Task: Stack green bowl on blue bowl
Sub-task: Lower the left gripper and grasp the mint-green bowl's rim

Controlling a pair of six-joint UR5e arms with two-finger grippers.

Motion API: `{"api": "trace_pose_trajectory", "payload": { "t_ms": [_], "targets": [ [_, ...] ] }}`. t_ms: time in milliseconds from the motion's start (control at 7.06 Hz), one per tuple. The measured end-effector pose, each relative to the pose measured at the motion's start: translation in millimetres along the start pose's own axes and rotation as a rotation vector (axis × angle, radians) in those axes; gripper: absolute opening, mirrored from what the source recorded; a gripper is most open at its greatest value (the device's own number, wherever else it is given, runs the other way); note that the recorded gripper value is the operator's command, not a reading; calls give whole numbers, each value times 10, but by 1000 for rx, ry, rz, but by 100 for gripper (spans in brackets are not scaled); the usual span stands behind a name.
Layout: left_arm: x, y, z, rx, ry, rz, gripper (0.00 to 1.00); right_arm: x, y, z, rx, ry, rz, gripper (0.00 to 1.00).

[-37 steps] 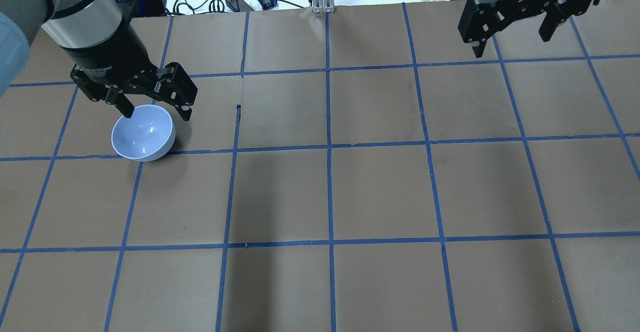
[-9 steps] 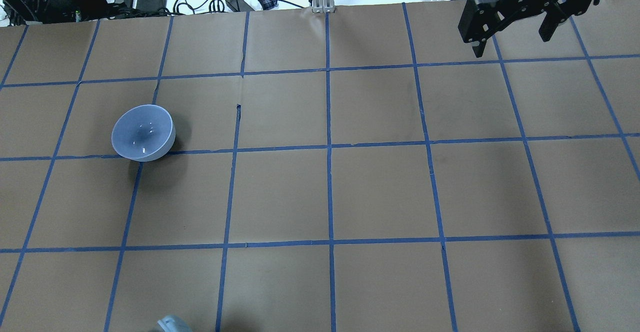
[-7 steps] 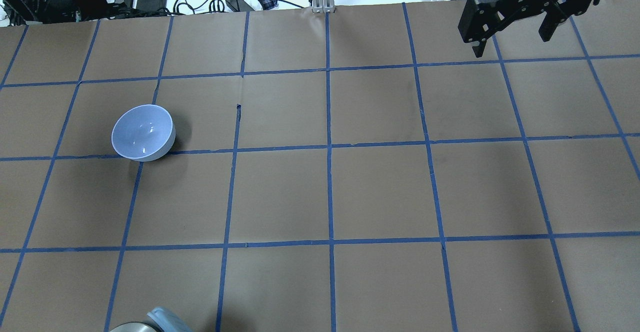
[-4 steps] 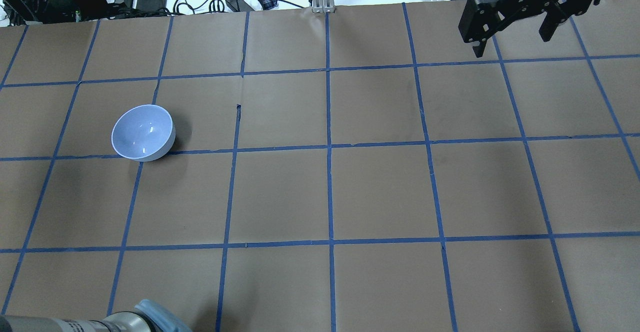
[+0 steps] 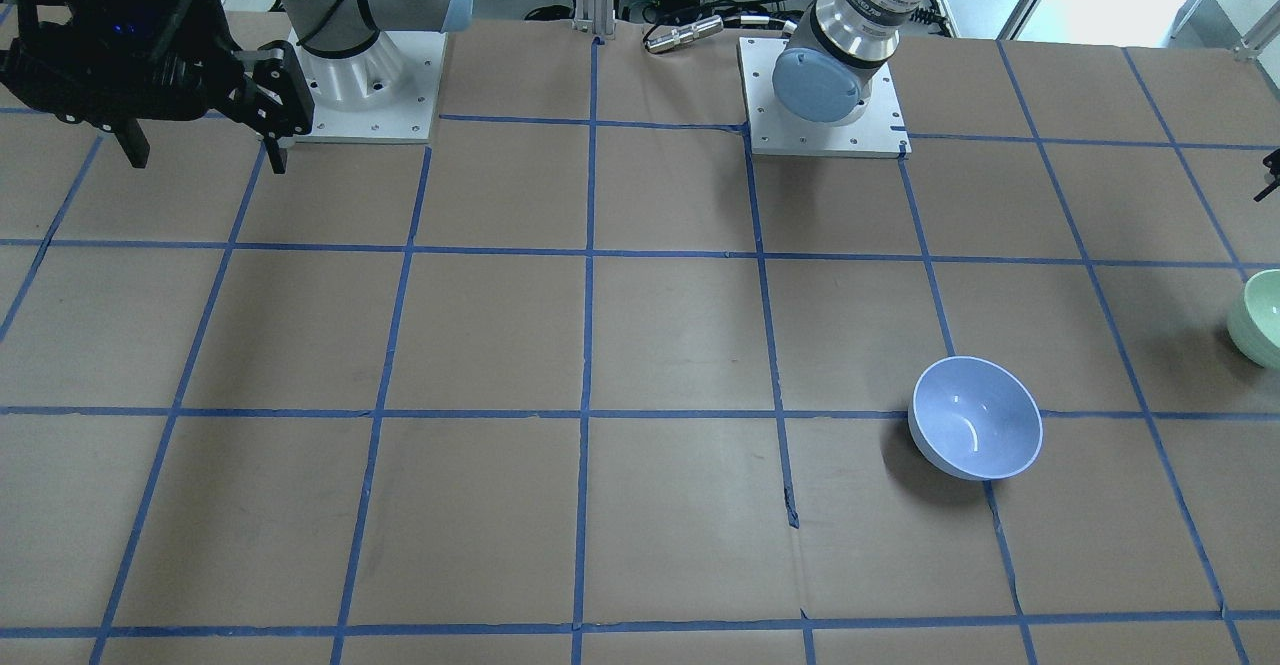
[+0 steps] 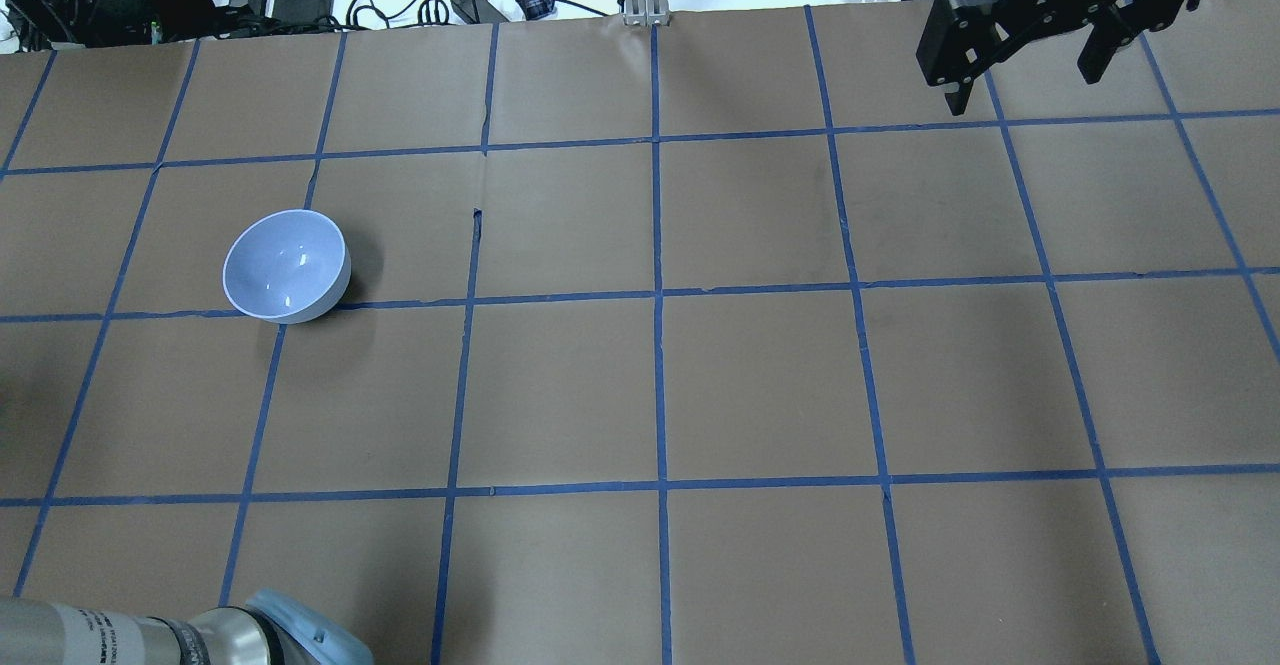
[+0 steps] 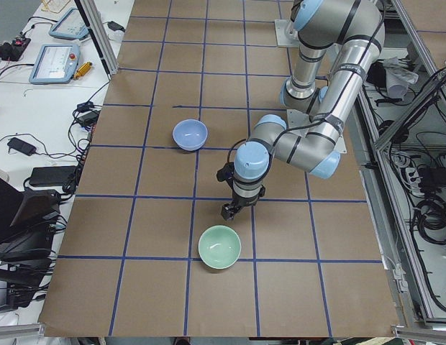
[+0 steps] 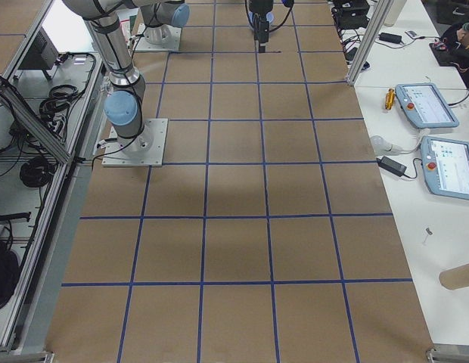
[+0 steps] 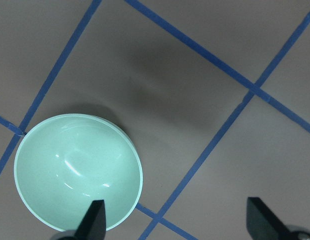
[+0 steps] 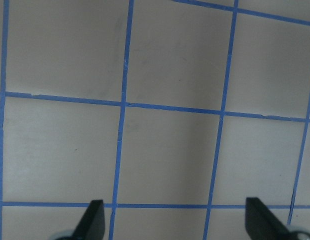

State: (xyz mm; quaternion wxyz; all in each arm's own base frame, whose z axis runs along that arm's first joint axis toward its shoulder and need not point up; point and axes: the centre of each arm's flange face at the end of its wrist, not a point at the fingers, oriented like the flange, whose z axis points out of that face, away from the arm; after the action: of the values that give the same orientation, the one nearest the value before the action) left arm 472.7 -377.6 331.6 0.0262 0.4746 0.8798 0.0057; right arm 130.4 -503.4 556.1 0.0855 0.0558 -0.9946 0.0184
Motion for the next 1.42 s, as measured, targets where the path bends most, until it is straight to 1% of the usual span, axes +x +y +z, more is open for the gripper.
{"api": "trace_pose_trajectory", "payload": {
  "t_ms": [283,567,850,1417],
  "targets": [
    [-98,128,301,18,-3,72,100,1,0,0,0,0,0,100],
    [-182,245,554,10,-16,130,100,-2,0,0,0,0,0,100],
    [-215,362,803,17,-7,180,100,0,0,0,0,0,0,100],
    [-239,427,1055,25,9,234,100,4,0,1,0,0,1,100]
  ]
}}
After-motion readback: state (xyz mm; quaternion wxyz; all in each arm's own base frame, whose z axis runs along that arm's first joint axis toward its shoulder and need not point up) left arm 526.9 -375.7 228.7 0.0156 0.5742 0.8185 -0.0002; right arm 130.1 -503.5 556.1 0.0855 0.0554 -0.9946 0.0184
